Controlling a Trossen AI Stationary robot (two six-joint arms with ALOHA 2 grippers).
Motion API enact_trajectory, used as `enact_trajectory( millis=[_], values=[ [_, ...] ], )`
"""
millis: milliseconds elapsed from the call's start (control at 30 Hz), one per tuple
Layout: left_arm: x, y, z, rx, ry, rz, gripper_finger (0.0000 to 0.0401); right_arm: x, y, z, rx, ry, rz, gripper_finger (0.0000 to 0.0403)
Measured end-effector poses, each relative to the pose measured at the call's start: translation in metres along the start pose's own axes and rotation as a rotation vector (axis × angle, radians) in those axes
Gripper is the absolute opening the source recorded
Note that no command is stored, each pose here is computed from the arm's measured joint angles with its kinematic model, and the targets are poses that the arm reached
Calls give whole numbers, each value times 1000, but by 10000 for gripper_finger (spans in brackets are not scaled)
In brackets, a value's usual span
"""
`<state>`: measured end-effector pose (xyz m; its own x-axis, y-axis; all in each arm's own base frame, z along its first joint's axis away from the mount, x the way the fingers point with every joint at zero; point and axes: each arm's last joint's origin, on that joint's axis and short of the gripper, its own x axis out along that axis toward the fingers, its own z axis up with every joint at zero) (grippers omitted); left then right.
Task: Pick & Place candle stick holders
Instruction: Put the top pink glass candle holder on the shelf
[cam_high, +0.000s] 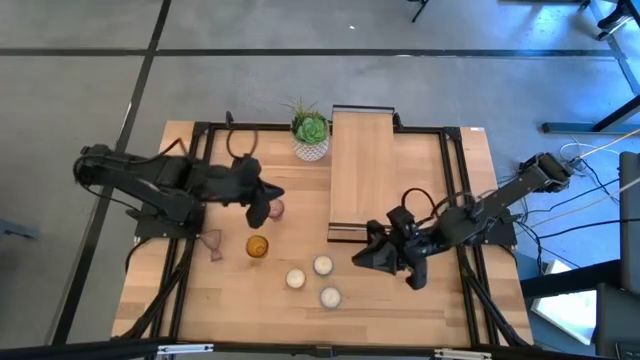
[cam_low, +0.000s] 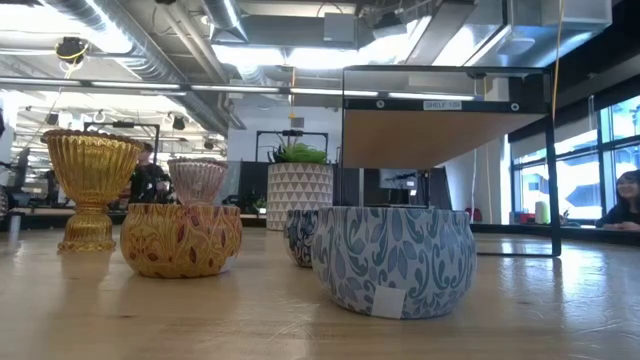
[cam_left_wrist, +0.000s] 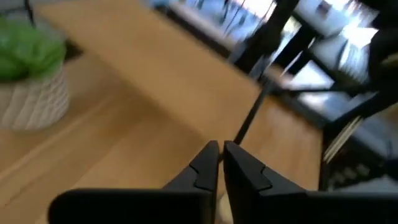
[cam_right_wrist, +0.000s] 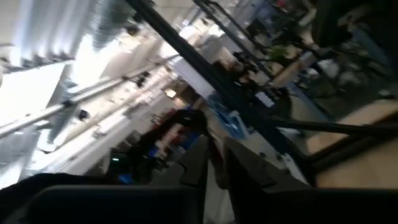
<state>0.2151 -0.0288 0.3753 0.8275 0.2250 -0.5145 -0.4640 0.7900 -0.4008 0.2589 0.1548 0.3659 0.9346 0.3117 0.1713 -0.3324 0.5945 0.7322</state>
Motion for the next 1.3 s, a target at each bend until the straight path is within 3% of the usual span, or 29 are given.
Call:
enact_trajectory(
  millis=[233,500,800,1100,1300],
  values=[
    [34,34,-4,-44,366,191,104,4,7,9,-43,9,-186,137],
    [71,65,-8,-117,576,379,158,3,3,7,-10,9,-248,182],
    [116,95,-11,-120,761,410,176,5,-5,0,17,16,-328,188],
    [122,112,-24,-96,809,448,176,8,-8,-6,38,30,-339,188],
    [121,103,-42,-29,835,416,175,9,-9,-10,45,43,-348,188]
  ],
)
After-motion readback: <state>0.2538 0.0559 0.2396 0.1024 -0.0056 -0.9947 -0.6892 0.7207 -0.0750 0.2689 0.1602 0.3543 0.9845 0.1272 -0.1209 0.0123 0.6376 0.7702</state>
